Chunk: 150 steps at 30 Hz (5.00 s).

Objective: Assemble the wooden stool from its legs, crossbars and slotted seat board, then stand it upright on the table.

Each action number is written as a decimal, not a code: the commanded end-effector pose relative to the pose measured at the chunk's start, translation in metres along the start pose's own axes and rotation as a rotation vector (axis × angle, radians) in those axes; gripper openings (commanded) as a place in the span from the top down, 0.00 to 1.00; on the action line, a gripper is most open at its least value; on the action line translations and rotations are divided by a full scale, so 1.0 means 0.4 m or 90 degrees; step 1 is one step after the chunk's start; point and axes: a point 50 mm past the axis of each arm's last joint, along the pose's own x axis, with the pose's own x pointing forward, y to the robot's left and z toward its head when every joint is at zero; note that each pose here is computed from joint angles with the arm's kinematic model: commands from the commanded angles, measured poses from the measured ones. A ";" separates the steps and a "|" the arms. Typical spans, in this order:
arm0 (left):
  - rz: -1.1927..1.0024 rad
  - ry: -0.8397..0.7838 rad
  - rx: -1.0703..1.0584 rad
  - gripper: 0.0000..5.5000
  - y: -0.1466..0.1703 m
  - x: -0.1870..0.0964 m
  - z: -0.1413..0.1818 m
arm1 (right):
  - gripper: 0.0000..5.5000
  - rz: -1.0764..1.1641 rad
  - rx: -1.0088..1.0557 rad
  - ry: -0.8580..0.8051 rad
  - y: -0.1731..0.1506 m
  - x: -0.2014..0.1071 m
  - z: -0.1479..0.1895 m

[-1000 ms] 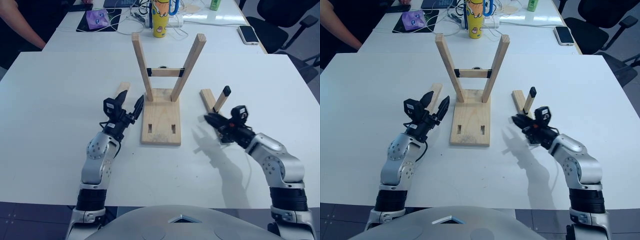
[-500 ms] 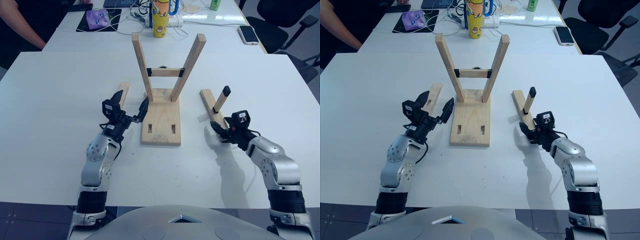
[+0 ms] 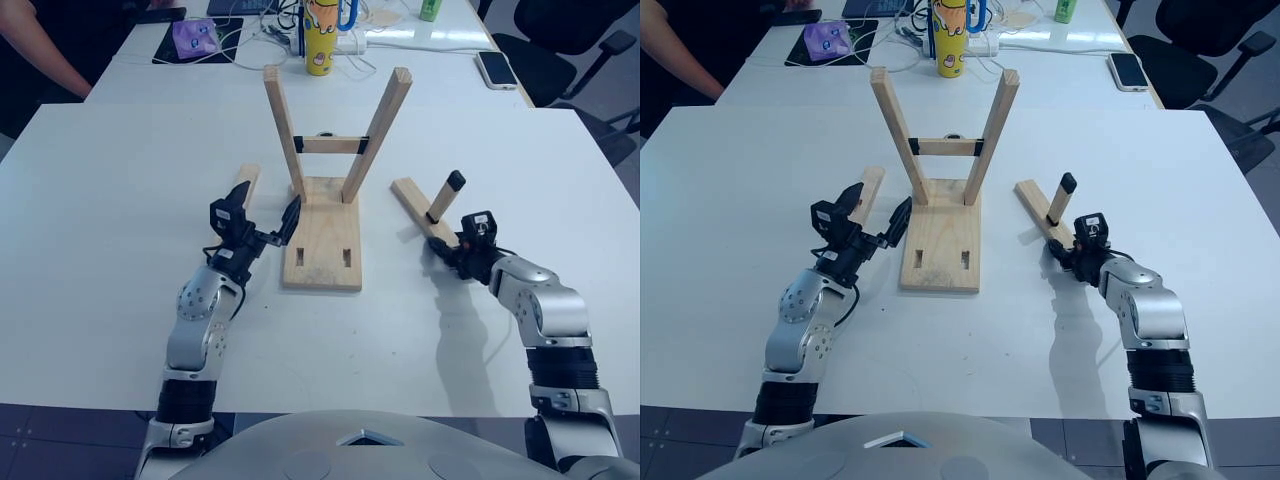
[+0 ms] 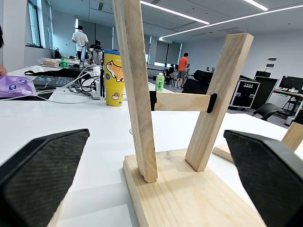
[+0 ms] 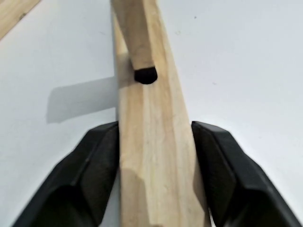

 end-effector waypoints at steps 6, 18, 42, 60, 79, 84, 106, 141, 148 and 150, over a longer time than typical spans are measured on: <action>-0.012 0.022 0.042 0.04 0.008 0.011 -0.006 | 0.62 -0.002 -0.010 0.018 -0.005 0.008 -0.028; -0.022 0.029 0.036 0.04 0.025 0.021 -0.001 | 0.62 0.252 0.203 -0.474 0.078 -0.080 0.205; -0.249 0.107 -0.214 0.04 0.045 -0.015 0.042 | 0.62 0.699 0.261 -0.286 0.174 -0.104 0.145; -0.458 0.085 -0.445 0.02 0.009 0.019 0.167 | 0.62 0.841 0.211 -0.159 0.203 -0.106 0.125; -0.485 0.119 -0.445 0.29 -0.005 0.021 0.164 | 0.62 0.905 0.233 -0.094 0.204 -0.121 0.130; -0.493 0.125 -0.460 0.43 -0.011 0.010 0.162 | 0.62 0.911 0.234 -0.088 0.206 -0.123 0.126; -0.442 0.124 -0.419 0.62 0.068 -0.056 0.192 | 0.40 0.816 0.128 -0.111 0.153 -0.092 0.125; -0.370 0.033 0.110 0.62 0.110 0.023 0.271 | 0.38 0.468 -0.097 -0.305 0.185 0.018 0.076; -0.463 0.082 0.183 0.62 0.120 0.065 0.259 | 0.60 0.228 -0.002 -0.281 0.256 0.080 0.041; -0.471 0.087 0.187 0.62 0.127 0.071 0.261 | 0.65 0.212 0.005 -0.263 0.277 0.088 0.029</action>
